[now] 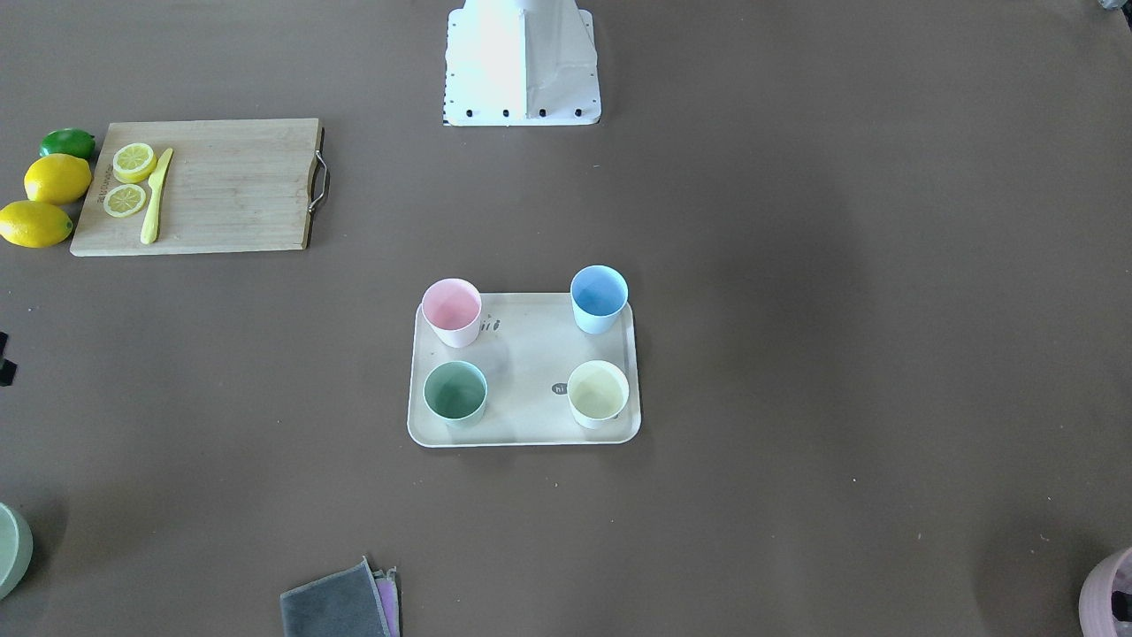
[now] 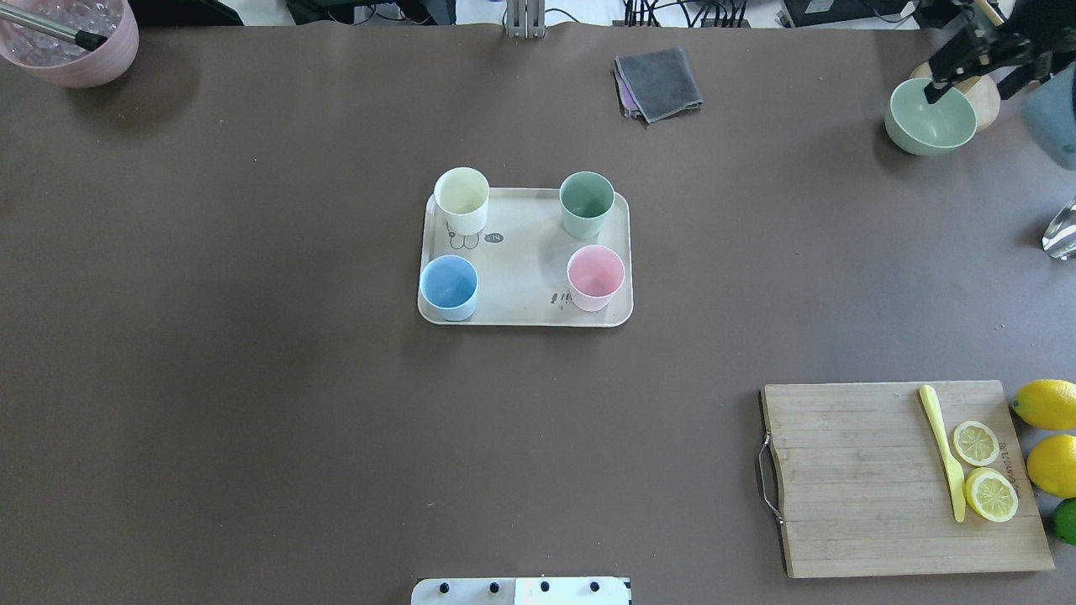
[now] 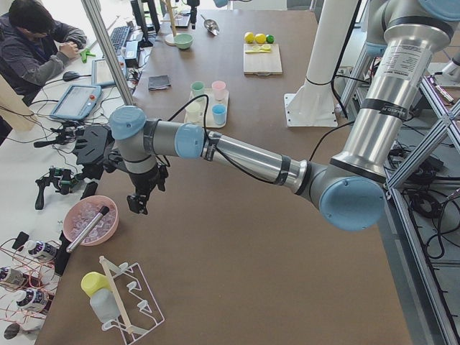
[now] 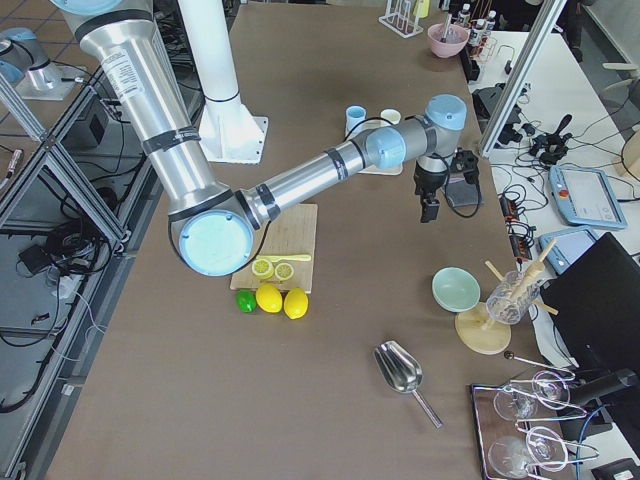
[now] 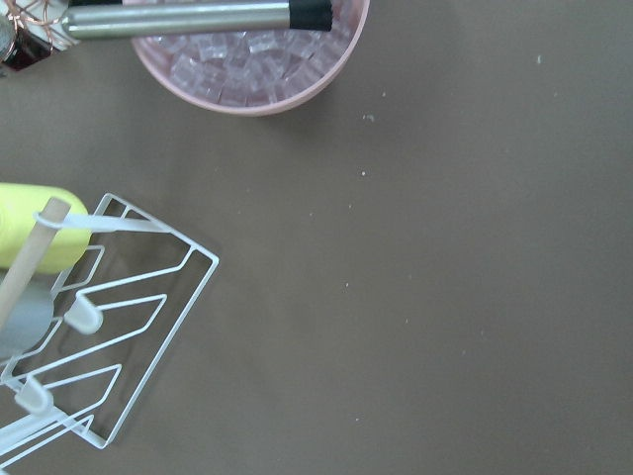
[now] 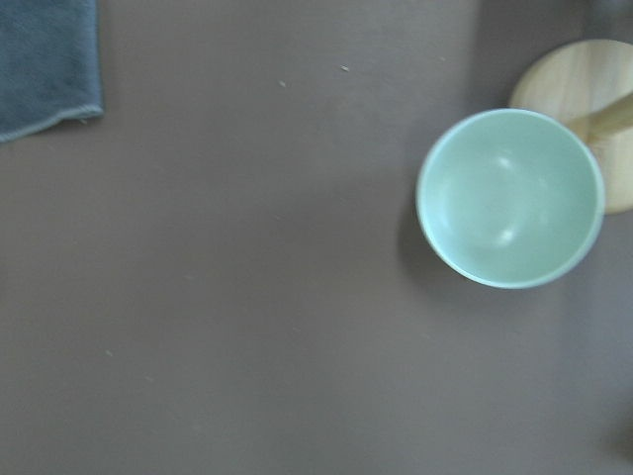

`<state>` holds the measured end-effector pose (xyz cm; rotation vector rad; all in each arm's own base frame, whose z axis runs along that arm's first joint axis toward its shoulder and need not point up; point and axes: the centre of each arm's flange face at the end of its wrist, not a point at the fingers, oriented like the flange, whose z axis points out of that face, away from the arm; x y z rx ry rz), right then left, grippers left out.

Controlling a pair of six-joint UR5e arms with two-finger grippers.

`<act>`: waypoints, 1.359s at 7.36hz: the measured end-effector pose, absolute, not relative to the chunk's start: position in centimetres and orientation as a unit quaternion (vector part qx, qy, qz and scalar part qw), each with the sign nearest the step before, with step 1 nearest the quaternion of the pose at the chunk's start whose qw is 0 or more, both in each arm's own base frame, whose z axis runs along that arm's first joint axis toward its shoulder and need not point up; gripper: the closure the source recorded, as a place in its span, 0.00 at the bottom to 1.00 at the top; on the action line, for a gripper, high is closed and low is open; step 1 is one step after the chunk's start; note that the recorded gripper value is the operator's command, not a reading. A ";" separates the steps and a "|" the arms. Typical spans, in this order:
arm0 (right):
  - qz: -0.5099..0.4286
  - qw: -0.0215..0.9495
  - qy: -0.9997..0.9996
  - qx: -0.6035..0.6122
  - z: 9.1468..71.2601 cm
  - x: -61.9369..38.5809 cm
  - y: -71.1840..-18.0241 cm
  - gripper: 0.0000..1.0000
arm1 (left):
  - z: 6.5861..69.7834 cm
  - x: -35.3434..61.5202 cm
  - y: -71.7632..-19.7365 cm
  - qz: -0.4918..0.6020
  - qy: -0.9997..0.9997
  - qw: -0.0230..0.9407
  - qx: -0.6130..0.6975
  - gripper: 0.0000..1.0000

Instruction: Place all cups on tray

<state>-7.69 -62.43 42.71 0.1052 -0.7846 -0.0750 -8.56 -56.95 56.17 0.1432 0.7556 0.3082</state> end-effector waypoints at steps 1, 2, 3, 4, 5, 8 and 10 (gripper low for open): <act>-0.043 0.926 -0.374 0.037 47.7 -3.4 -60.2 0.00 | 58.6 -8.6 -53.8 0.139 0.385 0.910 0.062 0.02; -0.040 0.928 -0.369 0.013 52.8 -0.7 -57.2 0.00 | 60.5 -8.4 -50.9 0.128 0.393 0.908 0.063 0.02; -0.032 0.930 -0.365 -0.012 57.0 0.8 -54.2 0.00 | 62.2 -8.3 -48.3 0.106 0.396 0.910 0.061 0.02; -0.024 0.931 -0.364 -0.032 59.8 1.7 -51.9 0.00 | 64.0 -8.1 -45.9 0.089 0.397 0.911 0.061 0.02; -0.017 0.930 -0.364 -0.043 61.2 2.2 -50.5 0.00 | 65.6 -8.0 -43.7 0.082 0.397 0.912 0.063 0.02; -0.009 0.932 -0.361 -0.039 60.6 3.5 -48.2 0.00 | 67.0 -7.4 -41.8 0.065 0.397 0.914 0.056 0.02; -0.008 0.941 -0.337 -0.043 59.4 3.9 -47.7 0.00 | 66.4 -6.6 -43.1 0.068 0.388 0.917 0.054 0.02</act>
